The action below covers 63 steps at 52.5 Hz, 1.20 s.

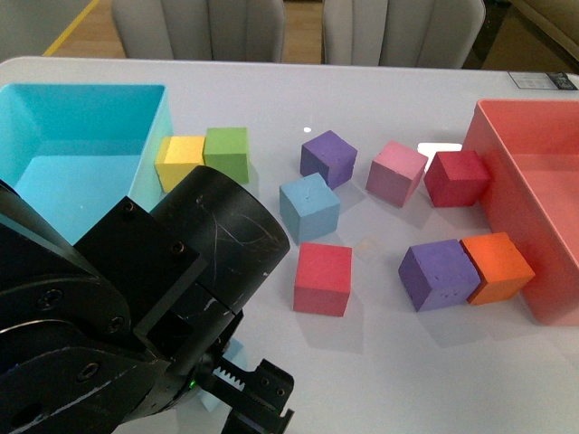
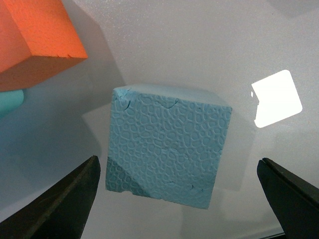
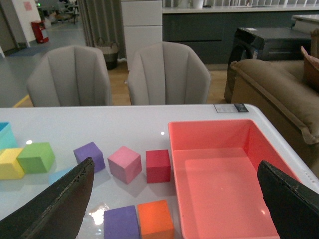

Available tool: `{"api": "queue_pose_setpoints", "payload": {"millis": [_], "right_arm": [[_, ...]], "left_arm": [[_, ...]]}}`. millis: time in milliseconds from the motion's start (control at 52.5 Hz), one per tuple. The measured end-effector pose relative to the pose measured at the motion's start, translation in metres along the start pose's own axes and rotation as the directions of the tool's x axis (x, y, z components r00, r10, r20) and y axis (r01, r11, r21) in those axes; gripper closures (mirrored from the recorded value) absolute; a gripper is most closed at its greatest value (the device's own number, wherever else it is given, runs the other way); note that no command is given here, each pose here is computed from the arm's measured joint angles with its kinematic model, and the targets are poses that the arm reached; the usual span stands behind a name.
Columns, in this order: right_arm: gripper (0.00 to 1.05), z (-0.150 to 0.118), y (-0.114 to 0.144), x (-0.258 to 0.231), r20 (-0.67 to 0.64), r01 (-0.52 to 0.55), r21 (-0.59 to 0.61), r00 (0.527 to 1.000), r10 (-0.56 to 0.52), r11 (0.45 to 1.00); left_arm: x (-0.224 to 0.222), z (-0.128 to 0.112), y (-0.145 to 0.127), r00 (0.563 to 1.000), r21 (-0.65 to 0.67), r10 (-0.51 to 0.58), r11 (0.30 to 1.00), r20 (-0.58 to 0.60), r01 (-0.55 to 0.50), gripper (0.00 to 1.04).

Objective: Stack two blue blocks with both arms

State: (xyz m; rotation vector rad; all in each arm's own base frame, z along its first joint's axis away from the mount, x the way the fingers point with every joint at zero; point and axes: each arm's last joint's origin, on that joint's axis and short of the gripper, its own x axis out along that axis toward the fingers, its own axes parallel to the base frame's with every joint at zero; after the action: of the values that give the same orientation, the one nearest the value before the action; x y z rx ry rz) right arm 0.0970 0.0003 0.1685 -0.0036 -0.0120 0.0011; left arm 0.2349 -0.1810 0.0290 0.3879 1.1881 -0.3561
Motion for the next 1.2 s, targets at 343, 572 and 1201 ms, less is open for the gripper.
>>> {"api": "queue_pose_setpoints", "payload": {"millis": [343,572,1201], "right_arm": [[0.09,0.000,0.000,0.000,0.000,0.000,0.000,1.000,0.000,1.000],[0.09,0.000,0.000,0.000,0.000,0.000,0.000,1.000,0.000,1.000],[0.09,0.000,0.000,0.000,0.000,0.000,0.000,1.000,0.000,1.000]], "left_arm": [[0.009,0.003,-0.002,1.000,0.008,0.004,1.000,-0.007,-0.004,0.09],[0.013,0.005,-0.002,1.000,0.013,0.008,1.000,-0.010,-0.008,0.09],[0.017,0.004,-0.003,1.000,0.005,0.010,1.000,-0.020,-0.010,0.57]]}}
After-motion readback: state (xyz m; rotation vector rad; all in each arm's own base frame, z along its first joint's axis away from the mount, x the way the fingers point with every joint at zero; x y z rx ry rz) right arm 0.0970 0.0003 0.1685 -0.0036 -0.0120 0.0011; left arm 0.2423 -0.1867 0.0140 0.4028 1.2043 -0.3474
